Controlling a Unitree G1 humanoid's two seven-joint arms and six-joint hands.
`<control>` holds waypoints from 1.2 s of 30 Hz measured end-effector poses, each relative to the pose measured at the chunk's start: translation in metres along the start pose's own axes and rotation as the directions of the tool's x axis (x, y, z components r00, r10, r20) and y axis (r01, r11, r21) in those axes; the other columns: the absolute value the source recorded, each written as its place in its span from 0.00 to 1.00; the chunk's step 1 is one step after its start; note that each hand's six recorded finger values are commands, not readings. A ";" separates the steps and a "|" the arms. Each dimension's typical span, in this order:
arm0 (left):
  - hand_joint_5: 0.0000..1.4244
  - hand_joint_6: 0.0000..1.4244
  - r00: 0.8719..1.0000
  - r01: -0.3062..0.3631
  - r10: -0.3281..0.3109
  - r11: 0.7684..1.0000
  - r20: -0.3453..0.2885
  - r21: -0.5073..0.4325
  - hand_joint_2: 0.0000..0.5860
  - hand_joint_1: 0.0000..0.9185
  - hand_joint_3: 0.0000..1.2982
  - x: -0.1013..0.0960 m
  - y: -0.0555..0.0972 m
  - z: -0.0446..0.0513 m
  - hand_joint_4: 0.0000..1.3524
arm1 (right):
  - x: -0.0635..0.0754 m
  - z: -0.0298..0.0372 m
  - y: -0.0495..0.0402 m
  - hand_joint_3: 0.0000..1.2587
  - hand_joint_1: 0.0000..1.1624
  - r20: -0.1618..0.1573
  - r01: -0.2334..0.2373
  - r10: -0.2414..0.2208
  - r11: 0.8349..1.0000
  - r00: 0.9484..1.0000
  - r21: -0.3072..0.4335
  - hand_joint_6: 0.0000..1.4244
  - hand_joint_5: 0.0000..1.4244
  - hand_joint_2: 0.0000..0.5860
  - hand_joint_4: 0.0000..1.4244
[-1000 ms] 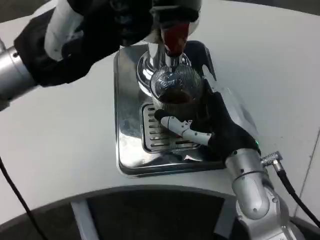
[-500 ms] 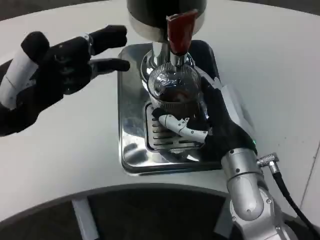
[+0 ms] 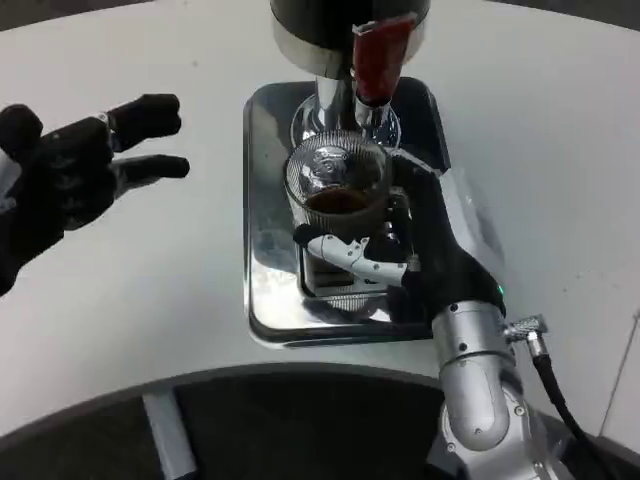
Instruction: Grasp the cup under the faucet to collect the drink, then remove the cup.
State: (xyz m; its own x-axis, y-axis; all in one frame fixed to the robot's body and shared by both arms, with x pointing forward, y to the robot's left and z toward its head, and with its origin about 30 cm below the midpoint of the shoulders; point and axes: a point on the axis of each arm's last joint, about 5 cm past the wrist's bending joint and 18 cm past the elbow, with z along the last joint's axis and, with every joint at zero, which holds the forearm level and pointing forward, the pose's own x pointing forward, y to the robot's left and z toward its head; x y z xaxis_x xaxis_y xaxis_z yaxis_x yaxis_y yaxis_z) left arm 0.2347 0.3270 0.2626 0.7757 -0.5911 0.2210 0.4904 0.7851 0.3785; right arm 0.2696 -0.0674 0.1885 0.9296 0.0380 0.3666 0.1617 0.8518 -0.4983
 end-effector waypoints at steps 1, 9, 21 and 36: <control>0.12 0.02 1.000 -0.002 0.002 1.000 -0.004 -0.002 0.02 0.00 0.10 -0.001 0.000 -0.0009 0.05 | 0.000 -0.0003 0.0001 0.58 0.80 0.000 0.010 -0.010 1.000 1.000 -0.006 0.25 0.39 0.36 0.54; 0.12 0.02 0.999 -0.031 0.031 0.999 -0.026 -0.005 0.02 0.00 0.10 -0.010 -0.003 -0.0038 0.05 | -0.006 -0.0023 0.0000 0.74 0.85 -0.006 0.084 -0.084 0.995 0.996 -0.047 0.51 0.60 0.36 0.69; 0.12 0.02 0.998 -0.020 0.020 1.000 -0.051 0.006 0.03 0.00 0.11 -0.016 -0.012 -0.0052 0.05 | -0.019 -0.0054 -0.0056 0.78 0.87 -0.007 0.114 -0.115 0.989 0.993 -0.090 0.78 0.77 0.37 0.82; 0.00 0.00 0.999 0.014 -0.008 0.983 -0.038 0.182 0.03 0.00 0.04 -0.012 -0.036 -0.0101 0.00 | -0.050 0.0005 -0.0211 0.77 0.87 0.044 0.072 -0.068 0.993 0.997 -0.095 0.84 0.80 0.34 0.83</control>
State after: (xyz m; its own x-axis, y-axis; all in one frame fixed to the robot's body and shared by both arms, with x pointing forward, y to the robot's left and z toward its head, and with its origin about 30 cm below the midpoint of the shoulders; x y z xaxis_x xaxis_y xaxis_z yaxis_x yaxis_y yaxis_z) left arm 0.2115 0.3074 0.2371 0.7867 -0.5894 0.1835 0.4211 0.7297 0.5387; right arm 0.2193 -0.0870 0.1810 0.9009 0.0027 0.4339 0.2589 0.7991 -0.5426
